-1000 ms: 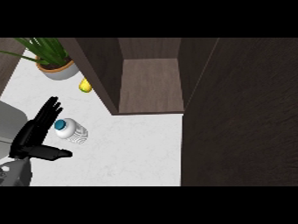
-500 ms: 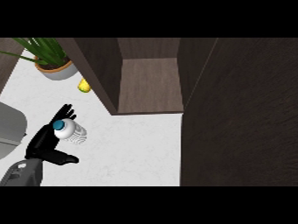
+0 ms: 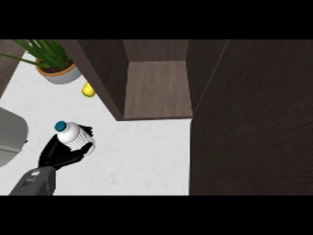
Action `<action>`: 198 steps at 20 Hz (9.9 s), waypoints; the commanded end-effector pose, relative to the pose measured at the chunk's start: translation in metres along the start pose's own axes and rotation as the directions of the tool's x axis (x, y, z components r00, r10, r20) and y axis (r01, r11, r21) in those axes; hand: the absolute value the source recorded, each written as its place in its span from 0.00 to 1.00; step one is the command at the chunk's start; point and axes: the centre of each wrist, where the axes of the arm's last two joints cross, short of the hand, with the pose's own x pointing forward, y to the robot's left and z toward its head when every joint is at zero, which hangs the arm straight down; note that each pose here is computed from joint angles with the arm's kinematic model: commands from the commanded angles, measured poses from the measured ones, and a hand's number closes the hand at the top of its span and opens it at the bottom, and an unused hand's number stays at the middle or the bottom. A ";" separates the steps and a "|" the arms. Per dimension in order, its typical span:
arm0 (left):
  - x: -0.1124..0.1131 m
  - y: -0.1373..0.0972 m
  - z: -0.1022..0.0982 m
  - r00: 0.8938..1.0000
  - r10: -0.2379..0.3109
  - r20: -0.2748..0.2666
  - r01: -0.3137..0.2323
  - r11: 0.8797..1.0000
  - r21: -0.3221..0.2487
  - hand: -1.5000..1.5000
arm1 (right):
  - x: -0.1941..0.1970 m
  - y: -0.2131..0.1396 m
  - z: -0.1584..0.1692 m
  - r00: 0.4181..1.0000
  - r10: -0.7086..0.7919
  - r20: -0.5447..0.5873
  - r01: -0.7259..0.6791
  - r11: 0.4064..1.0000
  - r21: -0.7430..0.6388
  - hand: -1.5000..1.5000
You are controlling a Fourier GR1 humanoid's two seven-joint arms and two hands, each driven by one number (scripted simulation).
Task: Pick up the bottled water, place it into the cabinet and close the cabinet
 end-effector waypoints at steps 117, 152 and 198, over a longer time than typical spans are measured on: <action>0.137 -0.246 -0.164 0.890 -0.135 0.435 0.080 0.987 0.142 0.00 | 0.012 -0.016 -0.007 0.997 -0.047 0.061 0.046 0.999 0.024 0.00; 0.113 -0.178 0.047 0.879 0.117 0.463 -0.098 0.993 -0.066 0.00 | 0.039 0.005 -0.011 0.994 0.090 0.065 -0.111 0.837 0.535 1.00; 0.177 -0.062 0.125 0.888 0.211 0.408 -0.139 0.970 -0.200 0.00 | 0.018 0.064 -0.057 0.999 0.029 0.036 -0.046 0.562 0.826 0.00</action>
